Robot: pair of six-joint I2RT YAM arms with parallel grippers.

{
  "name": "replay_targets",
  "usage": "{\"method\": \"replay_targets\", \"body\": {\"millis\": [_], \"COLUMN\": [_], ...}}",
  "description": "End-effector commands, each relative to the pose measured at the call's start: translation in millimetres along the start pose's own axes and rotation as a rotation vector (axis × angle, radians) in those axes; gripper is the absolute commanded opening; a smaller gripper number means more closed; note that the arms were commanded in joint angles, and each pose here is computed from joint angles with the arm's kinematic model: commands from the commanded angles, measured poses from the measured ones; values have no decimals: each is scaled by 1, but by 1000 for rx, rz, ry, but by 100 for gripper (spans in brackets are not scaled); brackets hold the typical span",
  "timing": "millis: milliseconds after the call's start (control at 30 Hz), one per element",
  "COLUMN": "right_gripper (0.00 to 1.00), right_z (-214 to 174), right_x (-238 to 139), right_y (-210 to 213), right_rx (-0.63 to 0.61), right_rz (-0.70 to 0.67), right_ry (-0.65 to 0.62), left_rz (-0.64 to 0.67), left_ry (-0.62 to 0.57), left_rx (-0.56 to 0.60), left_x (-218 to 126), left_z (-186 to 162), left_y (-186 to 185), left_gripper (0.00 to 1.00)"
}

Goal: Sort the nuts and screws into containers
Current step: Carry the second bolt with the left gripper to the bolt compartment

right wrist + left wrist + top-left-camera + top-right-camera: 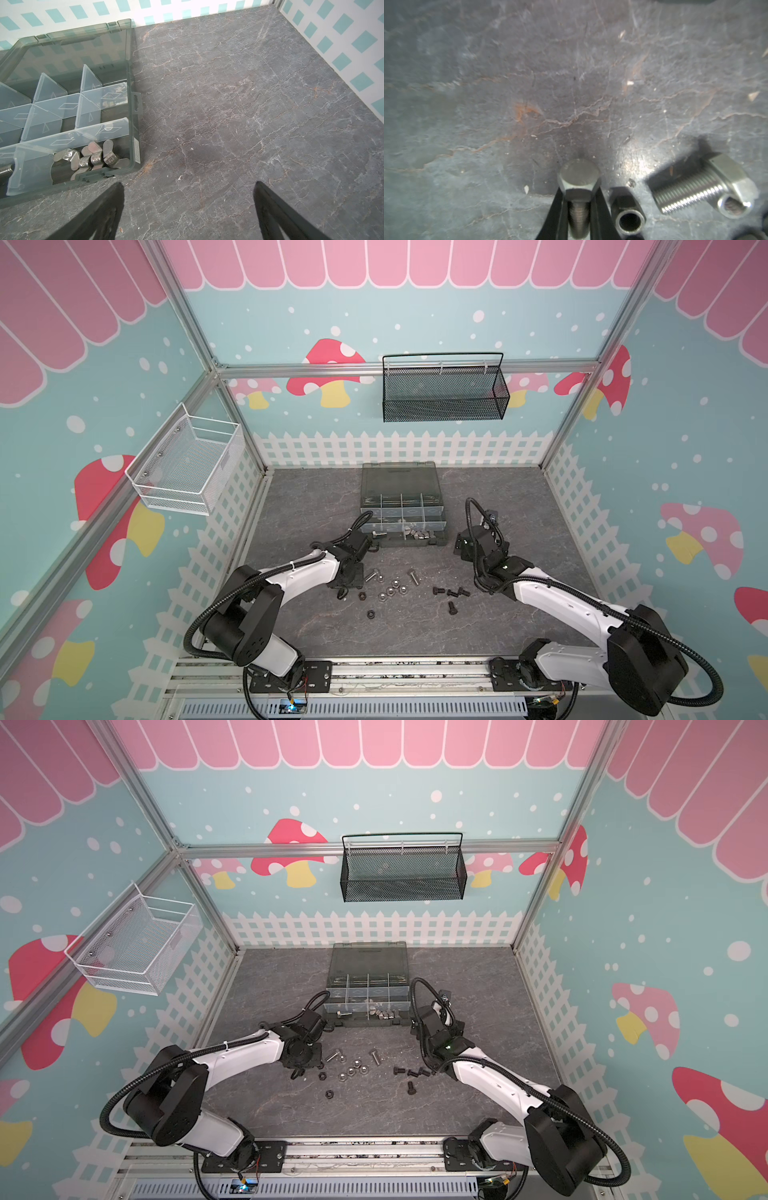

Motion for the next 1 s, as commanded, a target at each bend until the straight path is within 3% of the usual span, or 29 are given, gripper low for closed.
{"method": "replay_targets", "body": {"millis": [0, 333, 667, 967], "right_gripper": [98, 98, 98, 98], "right_z": [8, 9, 7, 9], "right_x": [-3, -4, -4, -4], "right_y": [2, 3, 3, 7], "right_rx": [27, 33, 40, 48], "right_rz": [0, 8, 13, 25], "right_ry": [-14, -14, -4, -1], "left_rz": [0, 8, -94, -168], "left_ry": [-134, -362, -594, -666], "left_rx": [14, 138, 350, 550], "left_x": [-23, -55, -85, -83], "left_z": [29, 79, 131, 163], "left_y": [-1, -7, -40, -74], "left_gripper": [0, 0, 0, 0]}}
Point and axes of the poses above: each gripper's point midway between its finger pads, its own x axis out along the fingers, its own y axis along the line the jaws close on, z = x × y, the point moved 3 cm from there along -x, back along the fingers, and after that the axes turned 10 degrees about x, right-handed, at the moved point
